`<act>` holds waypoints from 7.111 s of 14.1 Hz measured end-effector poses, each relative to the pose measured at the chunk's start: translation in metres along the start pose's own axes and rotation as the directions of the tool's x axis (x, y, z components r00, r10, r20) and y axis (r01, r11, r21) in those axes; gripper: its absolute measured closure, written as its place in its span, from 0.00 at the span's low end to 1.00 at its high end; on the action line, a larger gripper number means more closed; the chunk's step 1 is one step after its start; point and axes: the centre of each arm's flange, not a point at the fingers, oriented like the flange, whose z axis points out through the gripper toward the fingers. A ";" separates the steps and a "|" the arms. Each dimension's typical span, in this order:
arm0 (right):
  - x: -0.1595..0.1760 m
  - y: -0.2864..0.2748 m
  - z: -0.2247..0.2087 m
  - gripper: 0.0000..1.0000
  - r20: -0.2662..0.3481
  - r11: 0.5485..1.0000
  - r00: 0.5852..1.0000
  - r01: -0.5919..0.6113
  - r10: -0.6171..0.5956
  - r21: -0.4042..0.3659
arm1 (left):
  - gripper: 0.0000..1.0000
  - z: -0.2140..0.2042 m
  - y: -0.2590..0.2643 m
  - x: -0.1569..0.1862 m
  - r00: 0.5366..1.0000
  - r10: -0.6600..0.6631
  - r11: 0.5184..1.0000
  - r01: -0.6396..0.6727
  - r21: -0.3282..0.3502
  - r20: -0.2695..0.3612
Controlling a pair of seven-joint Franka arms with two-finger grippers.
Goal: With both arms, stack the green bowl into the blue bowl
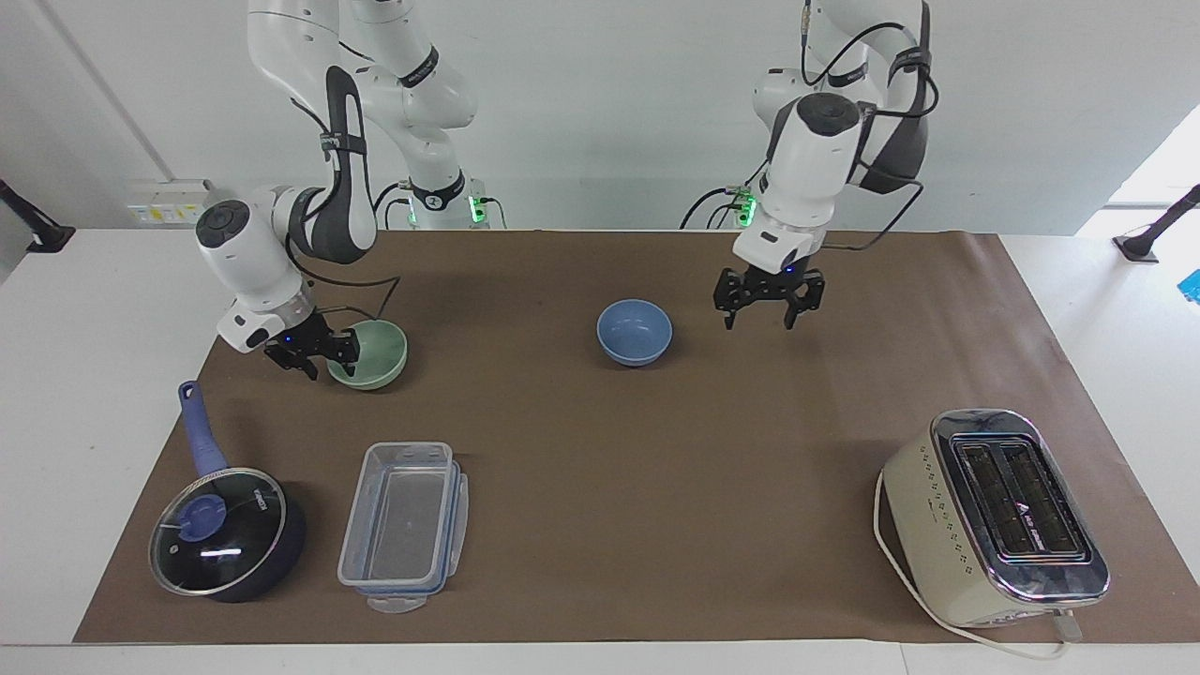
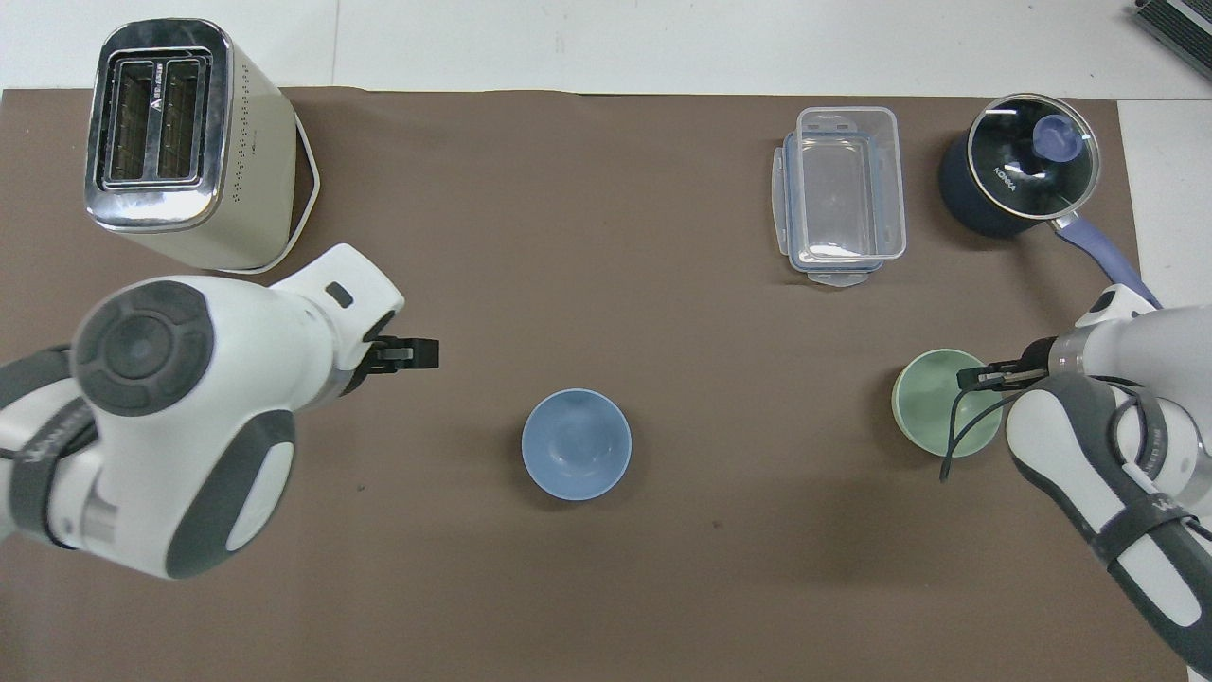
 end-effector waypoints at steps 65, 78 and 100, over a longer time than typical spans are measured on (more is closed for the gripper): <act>-0.031 -0.446 -0.013 0.95 -0.070 0.990 0.997 0.052 -0.043 0.132 | 0.00 -0.161 -0.173 0.043 0.983 0.136 0.991 -0.134 -0.022 0.120; 0.012 -0.415 -0.106 0.00 -0.113 0.991 0.993 -0.005 0.021 0.137 | 0.00 -0.162 -0.172 0.042 0.983 0.137 0.991 -0.135 -0.023 0.119; 0.036 -0.184 -0.364 0.00 -0.107 0.961 0.955 -0.278 0.276 -0.001 | 0.00 -0.162 -0.172 0.042 0.983 0.138 0.990 -0.136 -0.024 0.118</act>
